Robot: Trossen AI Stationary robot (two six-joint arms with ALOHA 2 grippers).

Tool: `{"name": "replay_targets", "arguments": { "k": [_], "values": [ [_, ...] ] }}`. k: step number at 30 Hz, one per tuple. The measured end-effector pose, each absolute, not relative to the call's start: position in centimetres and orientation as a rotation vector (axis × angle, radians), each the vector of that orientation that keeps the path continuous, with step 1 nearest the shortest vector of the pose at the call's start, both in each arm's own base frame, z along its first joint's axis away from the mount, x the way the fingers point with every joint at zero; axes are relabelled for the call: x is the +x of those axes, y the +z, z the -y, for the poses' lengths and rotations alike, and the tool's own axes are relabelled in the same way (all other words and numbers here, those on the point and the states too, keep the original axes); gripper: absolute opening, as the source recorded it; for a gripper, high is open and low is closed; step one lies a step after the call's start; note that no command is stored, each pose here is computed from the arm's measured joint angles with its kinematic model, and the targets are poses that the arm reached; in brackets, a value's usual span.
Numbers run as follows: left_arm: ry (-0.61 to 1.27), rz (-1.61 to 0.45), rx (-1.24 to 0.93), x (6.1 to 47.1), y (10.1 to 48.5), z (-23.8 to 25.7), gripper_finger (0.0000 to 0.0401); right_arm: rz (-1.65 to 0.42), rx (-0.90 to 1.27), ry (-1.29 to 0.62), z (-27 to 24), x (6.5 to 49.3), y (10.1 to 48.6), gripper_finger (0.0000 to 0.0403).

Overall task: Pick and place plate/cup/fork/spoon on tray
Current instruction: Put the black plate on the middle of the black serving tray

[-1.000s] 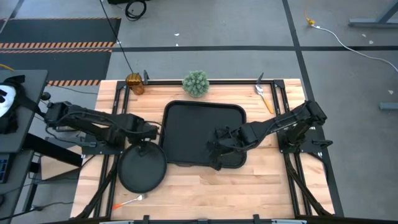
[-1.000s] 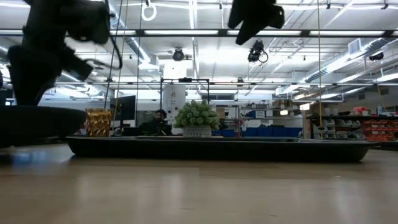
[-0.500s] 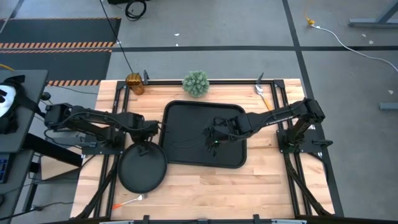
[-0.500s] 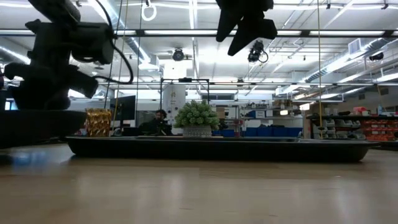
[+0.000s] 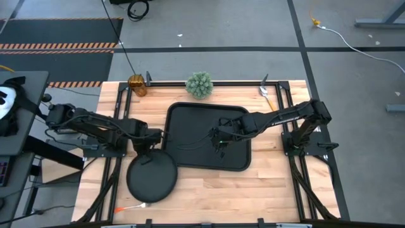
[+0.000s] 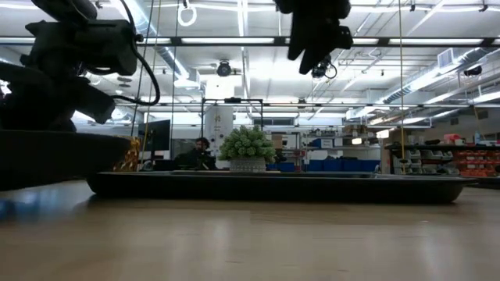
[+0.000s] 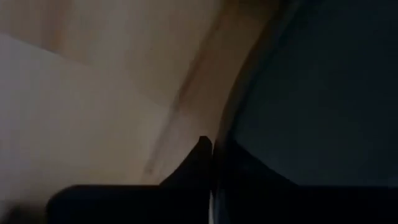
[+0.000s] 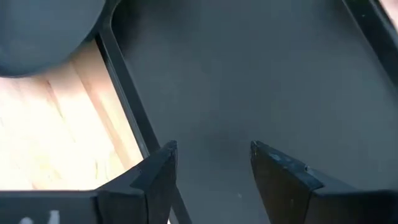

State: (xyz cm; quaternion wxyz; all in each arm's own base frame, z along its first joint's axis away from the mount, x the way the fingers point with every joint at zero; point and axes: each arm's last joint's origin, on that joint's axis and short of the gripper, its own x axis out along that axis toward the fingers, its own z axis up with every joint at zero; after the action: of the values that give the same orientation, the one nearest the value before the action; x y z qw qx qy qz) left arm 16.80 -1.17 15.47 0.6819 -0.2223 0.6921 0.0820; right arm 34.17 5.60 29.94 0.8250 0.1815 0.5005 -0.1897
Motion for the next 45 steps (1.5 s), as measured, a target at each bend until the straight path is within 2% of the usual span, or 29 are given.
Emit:
{"name": "replay_targets", "arguments": {
  "k": [4,7,11,15,19,22,29,32,38,45],
  "values": [
    [0.211,-1.549,-0.555,17.1,16.6,1.7,0.0017,-1.065,0.357,-0.397,-5.4,33.0,31.1,0.0209],
    [0.236,-1.511,-0.563,17.9,19.0,2.0,0.0011,-1.052,0.352,-0.382,-5.5,32.0,32.1,0.0209],
    [0.306,-1.353,-0.587,19.9,23.3,1.9,0.0009,-1.028,0.342,-0.347,-6.0,30.8,33.4,0.0207],
    [0.373,-1.110,-0.682,22.4,27.8,1.2,0.0009,-1.010,0.315,-0.298,-6.6,29.8,34.4,0.0202],
    [0.493,-0.969,-0.780,25.0,29.2,-0.8,0.0010,-1.020,0.269,-0.264,-7.1,29.5,34.5,0.0198],
    [0.562,-0.942,-0.794,27.3,28.4,-2.3,0.0010,-1.029,0.252,-0.251,-7.4,29.4,34.4,0.0197],
    [0.653,-0.960,-0.875,31.7,23.9,-3.7,0.0011,-1.067,0.256,-0.253,-8.3,28.6,34.4,0.0197],
    [0.718,-1.024,-0.910,32.6,21.4,-4.1,0.0011,-1.082,0.265,-0.291,-8.6,27.7,34.6,0.0197],
    [0.688,-1.142,-1.056,33.8,17.6,-6.3,0.0011,-1.039,0.274,-0.329,-8.8,26.8,35.3,0.0197],
    [0.722,-1.096,-1.104,33.8,16.9,-9.0,0.0013,-1.037,0.273,-0.332,-8.8,26.8,35.3,0.0197]
  ]
}}
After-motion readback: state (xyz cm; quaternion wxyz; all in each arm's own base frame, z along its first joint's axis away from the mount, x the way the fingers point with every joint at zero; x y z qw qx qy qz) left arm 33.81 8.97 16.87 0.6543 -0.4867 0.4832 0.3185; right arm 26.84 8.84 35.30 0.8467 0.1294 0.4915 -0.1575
